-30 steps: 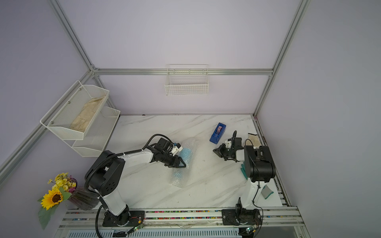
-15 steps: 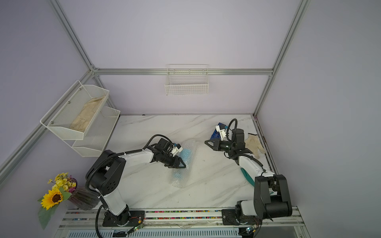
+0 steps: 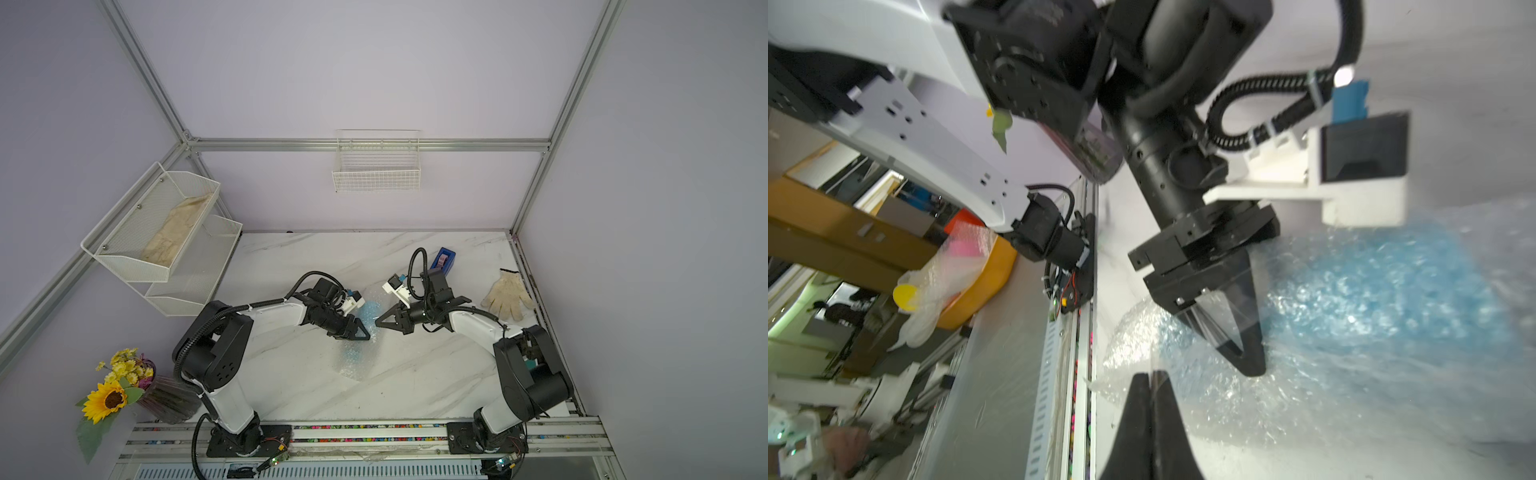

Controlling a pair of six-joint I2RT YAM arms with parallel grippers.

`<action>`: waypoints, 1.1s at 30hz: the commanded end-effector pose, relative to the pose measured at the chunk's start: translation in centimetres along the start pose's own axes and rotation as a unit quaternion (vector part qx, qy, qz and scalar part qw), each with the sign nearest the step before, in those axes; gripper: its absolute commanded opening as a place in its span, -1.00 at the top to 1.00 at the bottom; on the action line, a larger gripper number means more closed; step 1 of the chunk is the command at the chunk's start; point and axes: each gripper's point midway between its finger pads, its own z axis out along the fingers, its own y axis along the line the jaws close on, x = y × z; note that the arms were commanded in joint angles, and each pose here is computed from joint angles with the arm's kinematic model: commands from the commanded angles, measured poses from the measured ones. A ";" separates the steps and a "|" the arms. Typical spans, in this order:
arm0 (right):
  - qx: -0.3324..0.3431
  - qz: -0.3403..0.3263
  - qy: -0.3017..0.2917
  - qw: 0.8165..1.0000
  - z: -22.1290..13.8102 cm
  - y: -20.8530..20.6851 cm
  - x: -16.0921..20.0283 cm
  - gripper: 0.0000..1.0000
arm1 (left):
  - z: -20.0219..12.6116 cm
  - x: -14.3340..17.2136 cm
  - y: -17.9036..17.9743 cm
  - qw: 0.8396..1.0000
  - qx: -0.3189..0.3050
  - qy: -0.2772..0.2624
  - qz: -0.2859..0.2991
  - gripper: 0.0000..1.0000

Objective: Wrap wine glasses in bubble wrap
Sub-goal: Stick the tape on the bubble wrap.

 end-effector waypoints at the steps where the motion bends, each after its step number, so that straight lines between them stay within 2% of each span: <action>1: -0.015 -0.022 0.047 0.999 0.4 -0.4 2.0 1.00 | -1.2 -2.3 -2.1 0.999 0.025 -0.023 0.038 -0.04; 4: -0.001 -0.013 0.074 0.997 0.6 -1.9 2.3 1.00 | -1.4 -2.5 -2.3 0.998 0.031 -0.025 0.039 -0.03; 12: -0.033 -0.028 0.085 0.995 1.7 -2.3 2.1 1.00 | -1.5 -2.7 -2.4 0.998 0.035 -0.025 0.040 -0.03; 25: -0.055 -0.075 0.085 0.992 2.4 -1.4 -1.0 1.00 | -1.6 -3.0 -2.5 0.998 0.033 -0.025 0.042 -0.03; 33: -0.053 -0.023 0.116 0.992 3.4 -4.0 1.9 1.00 | -1.5 -3.0 -2.5 0.998 0.033 -0.023 0.040 -0.02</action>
